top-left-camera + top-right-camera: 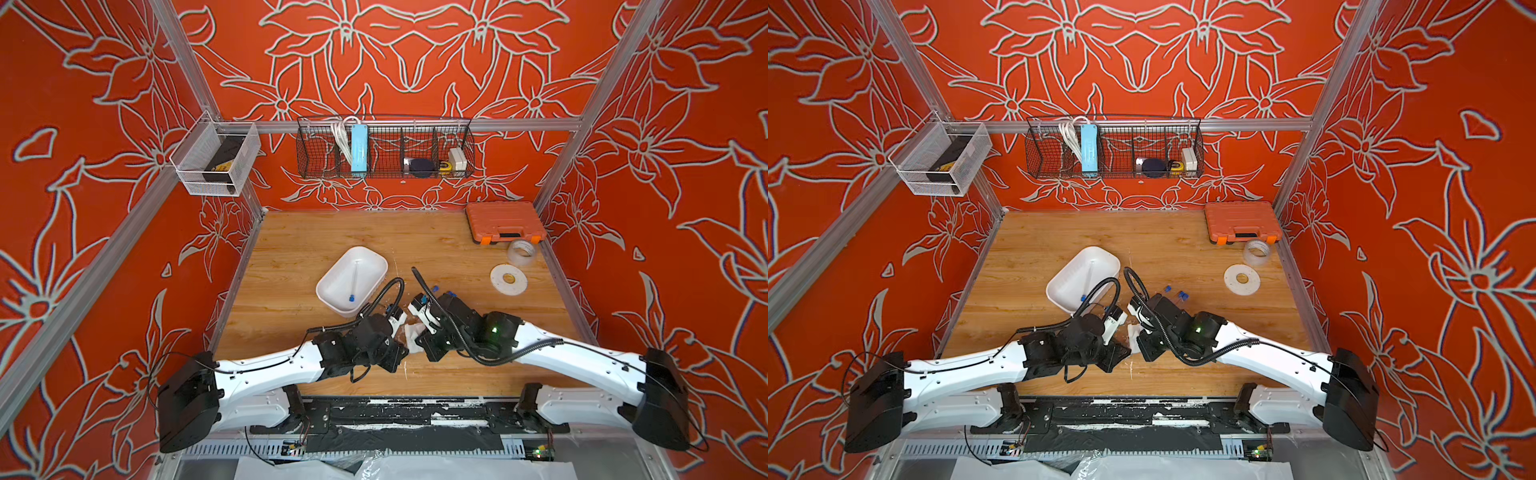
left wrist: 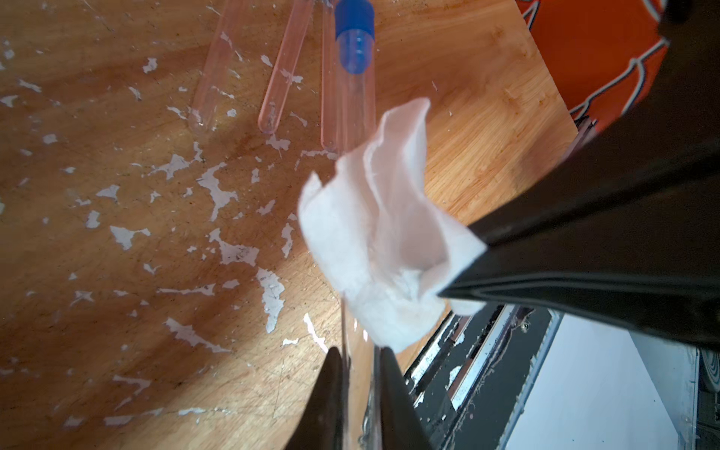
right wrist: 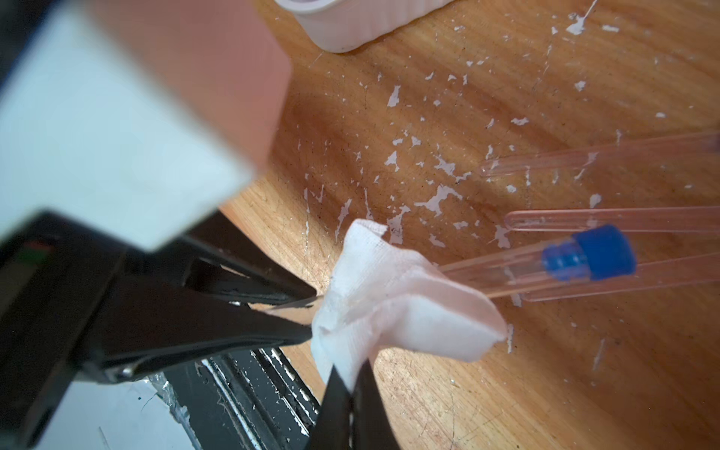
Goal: Wipe the exteriors of test tubes
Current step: Wipe the dirt from the test tube.
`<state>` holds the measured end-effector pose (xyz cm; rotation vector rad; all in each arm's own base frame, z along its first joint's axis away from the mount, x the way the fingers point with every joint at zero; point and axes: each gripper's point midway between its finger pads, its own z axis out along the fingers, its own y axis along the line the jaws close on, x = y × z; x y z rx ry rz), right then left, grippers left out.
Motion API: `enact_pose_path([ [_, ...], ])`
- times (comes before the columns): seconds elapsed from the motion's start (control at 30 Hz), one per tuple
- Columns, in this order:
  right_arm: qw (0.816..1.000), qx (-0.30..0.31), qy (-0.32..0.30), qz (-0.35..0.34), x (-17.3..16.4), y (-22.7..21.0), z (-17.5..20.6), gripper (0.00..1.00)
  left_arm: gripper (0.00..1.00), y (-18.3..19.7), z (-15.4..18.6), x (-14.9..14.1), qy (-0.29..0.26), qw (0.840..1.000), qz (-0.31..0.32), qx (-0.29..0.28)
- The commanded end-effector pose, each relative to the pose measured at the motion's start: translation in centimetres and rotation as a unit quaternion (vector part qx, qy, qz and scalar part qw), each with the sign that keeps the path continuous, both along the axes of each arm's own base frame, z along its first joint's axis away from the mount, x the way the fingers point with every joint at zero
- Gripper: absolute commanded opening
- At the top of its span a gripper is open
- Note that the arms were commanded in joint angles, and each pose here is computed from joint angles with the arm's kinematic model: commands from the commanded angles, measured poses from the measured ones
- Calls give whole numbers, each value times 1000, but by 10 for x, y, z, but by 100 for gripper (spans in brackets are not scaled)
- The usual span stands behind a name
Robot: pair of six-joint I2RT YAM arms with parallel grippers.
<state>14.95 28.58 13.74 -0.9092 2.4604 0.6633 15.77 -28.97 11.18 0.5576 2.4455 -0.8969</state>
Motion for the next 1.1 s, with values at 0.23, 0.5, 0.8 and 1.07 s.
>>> enact_pose_path([
  [0.23,992,-98,-73,-43,33,-22,4,0,13,-3,18,0,-31,1000,-6,-1],
  [0.5,985,-132,-93,-52,50,-37,5,0,13,8,21,2,-43,999,10,9],
  [0.8,987,-116,-99,-50,62,-35,22,0,13,12,17,1,-45,999,12,17],
  [1.07,995,-76,-64,-24,37,-17,20,0,13,13,14,8,-59,998,22,31],
])
